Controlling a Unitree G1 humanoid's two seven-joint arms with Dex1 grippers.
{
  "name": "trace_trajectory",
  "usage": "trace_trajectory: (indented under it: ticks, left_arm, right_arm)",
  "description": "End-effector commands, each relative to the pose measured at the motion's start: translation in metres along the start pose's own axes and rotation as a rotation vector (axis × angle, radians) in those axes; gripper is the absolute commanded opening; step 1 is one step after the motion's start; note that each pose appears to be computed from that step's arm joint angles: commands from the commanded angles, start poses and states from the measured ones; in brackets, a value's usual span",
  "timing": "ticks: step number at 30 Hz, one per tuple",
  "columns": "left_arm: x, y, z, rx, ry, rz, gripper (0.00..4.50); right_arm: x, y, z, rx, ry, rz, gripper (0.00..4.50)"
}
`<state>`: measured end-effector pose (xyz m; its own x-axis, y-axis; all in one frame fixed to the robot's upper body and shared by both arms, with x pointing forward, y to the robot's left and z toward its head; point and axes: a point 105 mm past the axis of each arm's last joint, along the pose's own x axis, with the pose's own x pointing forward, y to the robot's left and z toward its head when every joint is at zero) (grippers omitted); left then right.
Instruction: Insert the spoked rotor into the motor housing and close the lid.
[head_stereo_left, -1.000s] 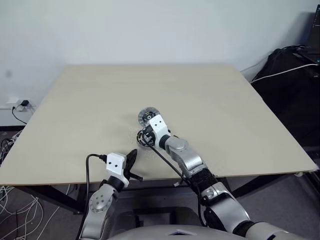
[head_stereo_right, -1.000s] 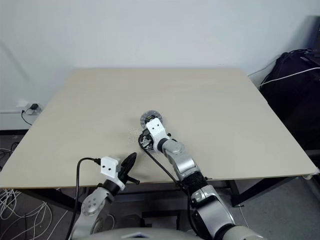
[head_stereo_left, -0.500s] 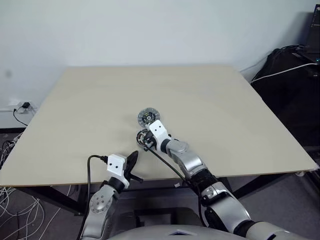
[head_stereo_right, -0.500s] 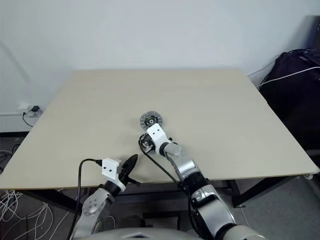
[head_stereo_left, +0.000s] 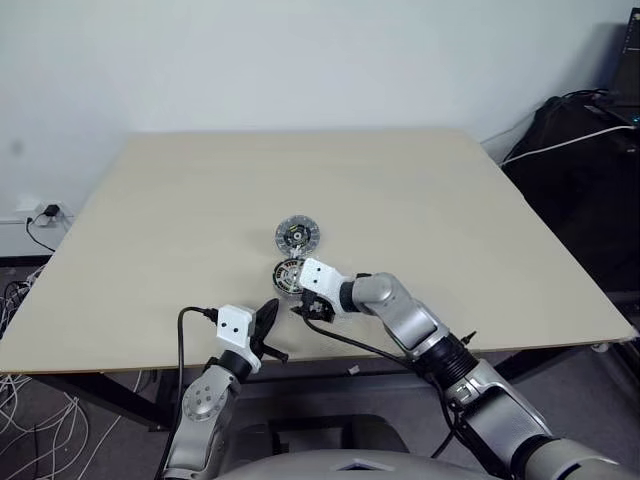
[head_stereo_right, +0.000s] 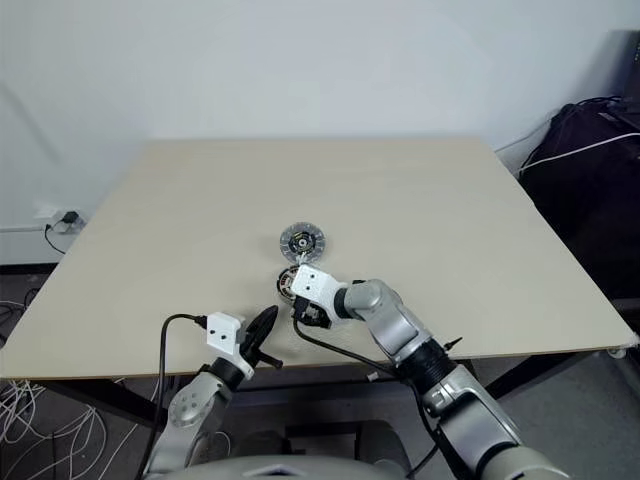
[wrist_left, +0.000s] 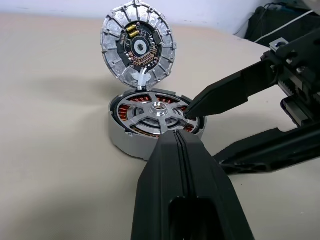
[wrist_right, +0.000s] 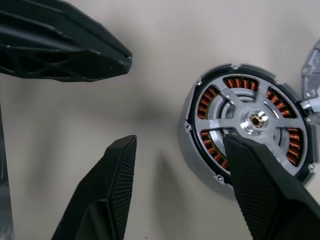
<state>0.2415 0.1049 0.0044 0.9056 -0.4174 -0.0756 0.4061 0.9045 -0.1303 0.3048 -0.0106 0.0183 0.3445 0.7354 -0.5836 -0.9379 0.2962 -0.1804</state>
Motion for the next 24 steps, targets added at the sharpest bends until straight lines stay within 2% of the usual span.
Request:
trace_trajectory:
  ticks: [1, 8, 24]
  left_arm:
    - [0.003, 0.000, 0.005, -0.009, -0.027, -0.007, 0.00]
    - [0.004, 0.002, 0.001, -0.024, -0.025, 0.003, 0.00]
    - [0.003, 0.002, 0.003, -0.039, -0.038, 0.021, 0.00]
  right_arm:
    - [-0.002, -0.008, 0.025, -0.137, -0.010, 0.034, 2.81]
    - [0.001, -0.017, 0.025, -0.216, 0.047, 0.072, 2.81]
    - [0.008, -0.021, 0.008, -0.282, 0.149, 0.139, 2.81]
